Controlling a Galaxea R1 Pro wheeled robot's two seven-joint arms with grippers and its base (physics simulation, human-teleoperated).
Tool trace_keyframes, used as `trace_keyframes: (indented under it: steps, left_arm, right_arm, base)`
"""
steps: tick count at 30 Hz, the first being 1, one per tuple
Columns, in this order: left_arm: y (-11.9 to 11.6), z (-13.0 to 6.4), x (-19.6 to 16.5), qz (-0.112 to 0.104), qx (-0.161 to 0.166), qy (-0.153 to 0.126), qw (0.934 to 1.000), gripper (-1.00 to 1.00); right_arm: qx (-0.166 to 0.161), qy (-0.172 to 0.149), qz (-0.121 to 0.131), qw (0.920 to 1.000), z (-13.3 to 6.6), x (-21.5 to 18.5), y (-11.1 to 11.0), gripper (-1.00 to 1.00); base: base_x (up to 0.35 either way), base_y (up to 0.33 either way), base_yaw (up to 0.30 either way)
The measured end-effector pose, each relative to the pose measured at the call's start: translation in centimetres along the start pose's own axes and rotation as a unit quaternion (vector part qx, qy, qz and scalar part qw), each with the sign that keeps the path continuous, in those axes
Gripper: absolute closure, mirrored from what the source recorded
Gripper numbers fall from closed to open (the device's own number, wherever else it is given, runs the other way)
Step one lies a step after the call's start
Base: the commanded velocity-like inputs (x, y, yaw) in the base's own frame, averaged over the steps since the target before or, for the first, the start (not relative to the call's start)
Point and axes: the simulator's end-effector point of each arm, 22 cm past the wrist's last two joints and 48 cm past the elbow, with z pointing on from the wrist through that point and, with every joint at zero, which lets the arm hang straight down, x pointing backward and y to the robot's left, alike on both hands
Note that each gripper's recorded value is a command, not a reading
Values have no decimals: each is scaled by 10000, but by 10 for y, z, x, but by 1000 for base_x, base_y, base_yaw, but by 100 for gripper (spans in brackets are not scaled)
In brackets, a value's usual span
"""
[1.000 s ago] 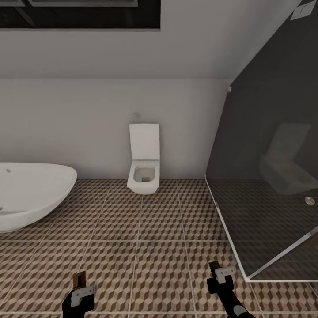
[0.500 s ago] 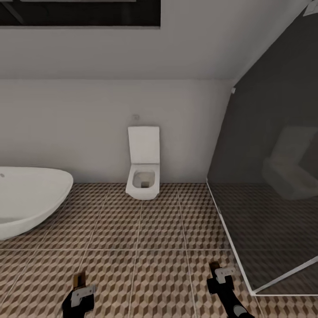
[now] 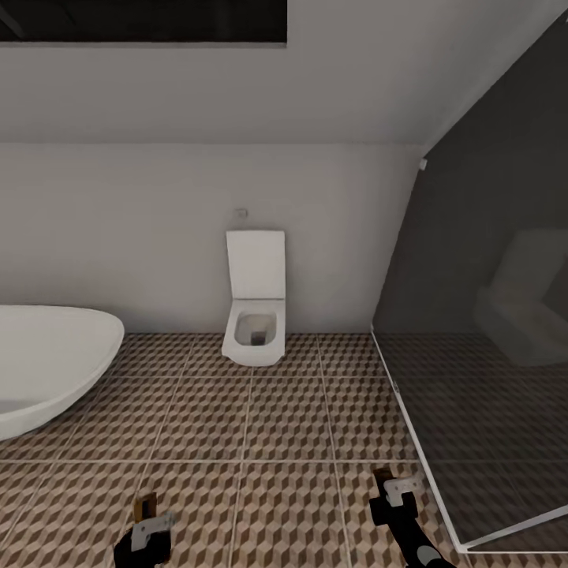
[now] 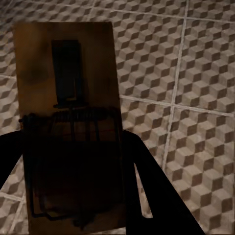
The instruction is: Take the four mousetraps from the cabinet in the bathroom and place them on the bathroom floor. Make sure all four end up on the same floor surface, and ensure that at least two of them are either under or directly next to the same bathroom sink.
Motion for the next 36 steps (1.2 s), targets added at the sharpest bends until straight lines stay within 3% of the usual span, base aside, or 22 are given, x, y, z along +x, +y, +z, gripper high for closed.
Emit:
trace_keyframes:
  steps: [1,2,3,5,10,16,18,21,26,30,36]
  left_arm:
    - [-1,1,7,12,3,198,9998,100]
    - [-4,3,20,34,27,644,9979,100]
    - [-11,6,31,54,81,1112,9938,100]
    - [-25,11,32,73,213,1659,9859,100]
    - [-56,25,-13,100,555,2154,9749,100]
    - [-74,41,-81,158,706,2376,9687,100]
    - [-80,48,-110,174,729,2377,9684,100]
    - [-82,55,-138,157,731,2316,9699,100]
    - [-88,57,-151,126,784,2276,9705,100]
    - [-92,60,-169,103,820,2169,9727,100]
    - [-97,60,-191,120,869,2170,9722,100]
  right_arm:
    - [0,2,0,10000,0,0,0,100]
    - [0,14,0,10000,0,1,0,100]
    - [2,31,2,10000,0,1,0,100]
    - [7,49,9,10000,0,2,0,100]
    - [30,185,24,9998,4,1,-1,100]
    - [4,194,99,9998,31,-52,11,100]
    - [139,455,80,9988,48,-85,5,100]
    - [123,600,115,9981,63,-129,18,100]
    - [171,538,177,9982,72,-177,36,100]
    - [619,856,110,9943,72,-188,28,100]
    - [801,840,139,9931,75,-224,22,100]
  base:
    - [10,0,0]
    - [6,0,0]
    - [5,0,0]
    - [3,0,0]
    - [1,0,0]
    - [0,0,0]
    - [0,0,0]
    - [0,0,0]
    - [0,0,0]
    - [0,0,0]
    - [0,0,0]
